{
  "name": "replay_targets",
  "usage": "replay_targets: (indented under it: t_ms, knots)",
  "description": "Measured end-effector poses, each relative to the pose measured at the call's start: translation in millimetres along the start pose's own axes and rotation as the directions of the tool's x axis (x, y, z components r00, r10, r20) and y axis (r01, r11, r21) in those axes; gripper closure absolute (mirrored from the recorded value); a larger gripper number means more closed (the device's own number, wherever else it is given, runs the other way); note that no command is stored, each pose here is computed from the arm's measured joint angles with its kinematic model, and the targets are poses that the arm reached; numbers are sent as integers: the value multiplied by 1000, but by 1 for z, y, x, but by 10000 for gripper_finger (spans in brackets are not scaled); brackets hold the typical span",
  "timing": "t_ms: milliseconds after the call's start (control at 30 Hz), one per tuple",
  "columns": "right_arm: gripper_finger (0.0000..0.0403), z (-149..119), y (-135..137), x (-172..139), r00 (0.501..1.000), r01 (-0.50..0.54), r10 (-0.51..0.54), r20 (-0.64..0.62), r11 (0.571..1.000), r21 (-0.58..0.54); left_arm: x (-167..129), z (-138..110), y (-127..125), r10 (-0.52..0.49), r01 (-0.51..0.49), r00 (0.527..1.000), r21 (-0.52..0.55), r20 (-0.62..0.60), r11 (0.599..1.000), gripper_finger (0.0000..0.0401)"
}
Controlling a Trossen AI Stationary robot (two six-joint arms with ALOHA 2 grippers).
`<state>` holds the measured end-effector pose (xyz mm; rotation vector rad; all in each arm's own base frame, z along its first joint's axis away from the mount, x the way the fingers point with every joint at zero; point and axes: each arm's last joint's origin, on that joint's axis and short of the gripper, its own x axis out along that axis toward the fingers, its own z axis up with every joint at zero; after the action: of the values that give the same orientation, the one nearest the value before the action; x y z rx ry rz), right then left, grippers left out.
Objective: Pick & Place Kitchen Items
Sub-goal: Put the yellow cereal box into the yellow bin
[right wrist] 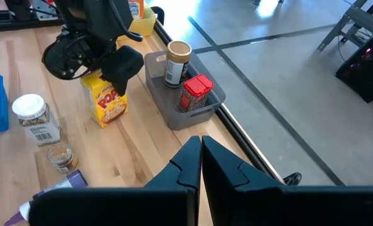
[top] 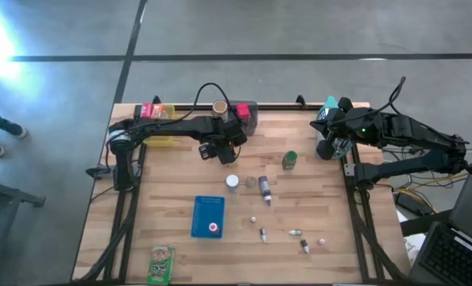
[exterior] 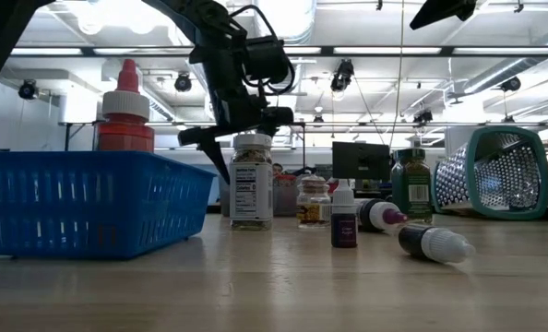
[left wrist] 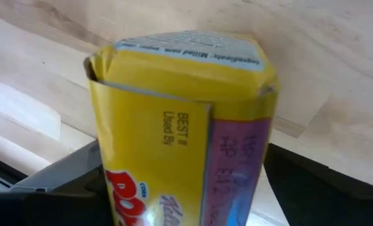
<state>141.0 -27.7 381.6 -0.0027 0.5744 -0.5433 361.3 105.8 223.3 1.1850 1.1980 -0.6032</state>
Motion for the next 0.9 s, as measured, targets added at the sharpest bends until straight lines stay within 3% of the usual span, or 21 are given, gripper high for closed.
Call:
replay_targets:
  t_ms: [900]
  knots:
    - [394,0,0,0,1000,0,0,0,1000,1,-2,0,-2,-19,18,1000,-143,0,990,183]
